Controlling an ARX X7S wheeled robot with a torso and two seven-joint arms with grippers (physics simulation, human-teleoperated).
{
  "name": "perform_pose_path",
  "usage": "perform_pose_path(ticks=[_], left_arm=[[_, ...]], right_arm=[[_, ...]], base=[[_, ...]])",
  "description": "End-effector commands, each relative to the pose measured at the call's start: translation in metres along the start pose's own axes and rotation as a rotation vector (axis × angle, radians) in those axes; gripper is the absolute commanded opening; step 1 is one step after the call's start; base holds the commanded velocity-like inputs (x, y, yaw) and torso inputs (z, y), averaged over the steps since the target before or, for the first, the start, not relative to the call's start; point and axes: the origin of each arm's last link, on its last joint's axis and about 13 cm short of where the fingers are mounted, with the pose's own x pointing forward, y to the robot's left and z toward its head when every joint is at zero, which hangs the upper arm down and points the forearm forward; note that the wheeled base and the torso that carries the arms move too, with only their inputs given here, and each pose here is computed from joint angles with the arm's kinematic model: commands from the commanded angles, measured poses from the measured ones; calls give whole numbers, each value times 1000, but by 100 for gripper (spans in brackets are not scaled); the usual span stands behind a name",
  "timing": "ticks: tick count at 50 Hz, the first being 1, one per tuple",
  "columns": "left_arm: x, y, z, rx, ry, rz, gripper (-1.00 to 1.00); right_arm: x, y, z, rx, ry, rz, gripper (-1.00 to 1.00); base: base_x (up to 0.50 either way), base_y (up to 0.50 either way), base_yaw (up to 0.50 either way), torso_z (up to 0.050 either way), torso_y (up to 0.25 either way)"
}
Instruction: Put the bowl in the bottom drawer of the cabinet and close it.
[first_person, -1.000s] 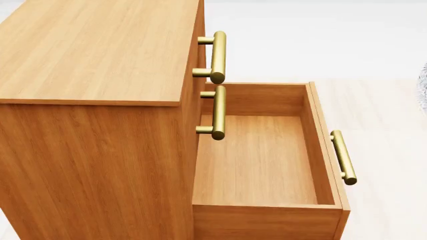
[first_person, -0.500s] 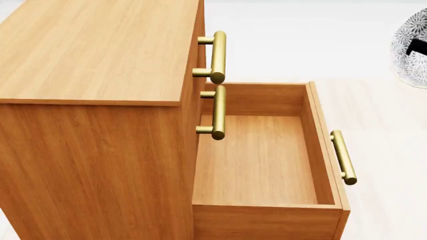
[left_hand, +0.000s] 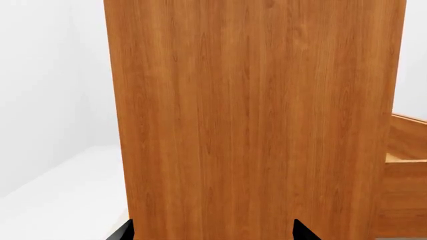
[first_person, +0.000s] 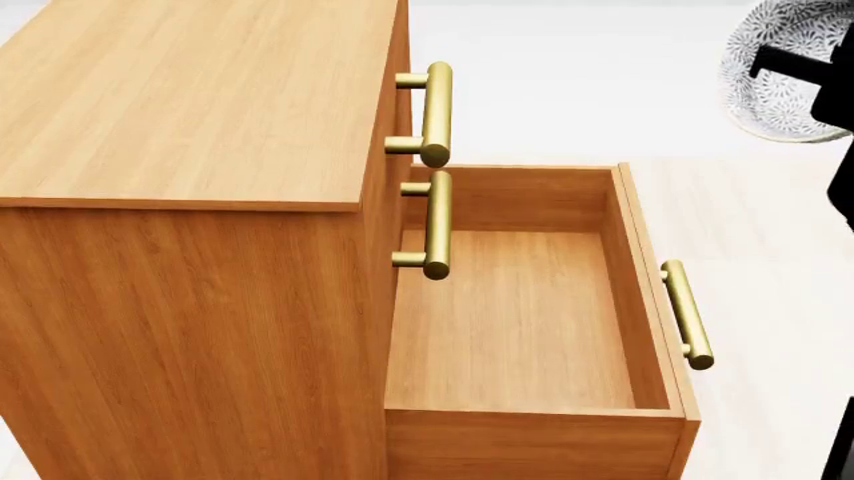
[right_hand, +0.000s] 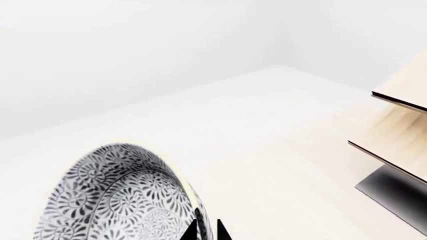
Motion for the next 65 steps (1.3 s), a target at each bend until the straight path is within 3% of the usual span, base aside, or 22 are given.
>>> perform_pose_path(ticks=[1,65], left_arm=[[0,0,0,-2,0,0,100],[0,1,0,-8,-3,4,100]], right_arm=[[5,12,6,-28,-8,34,-100],[13,68,-19,-146,61,244,-100]], base=[[0,0,0,0,0],[0,0,0,0,0]])
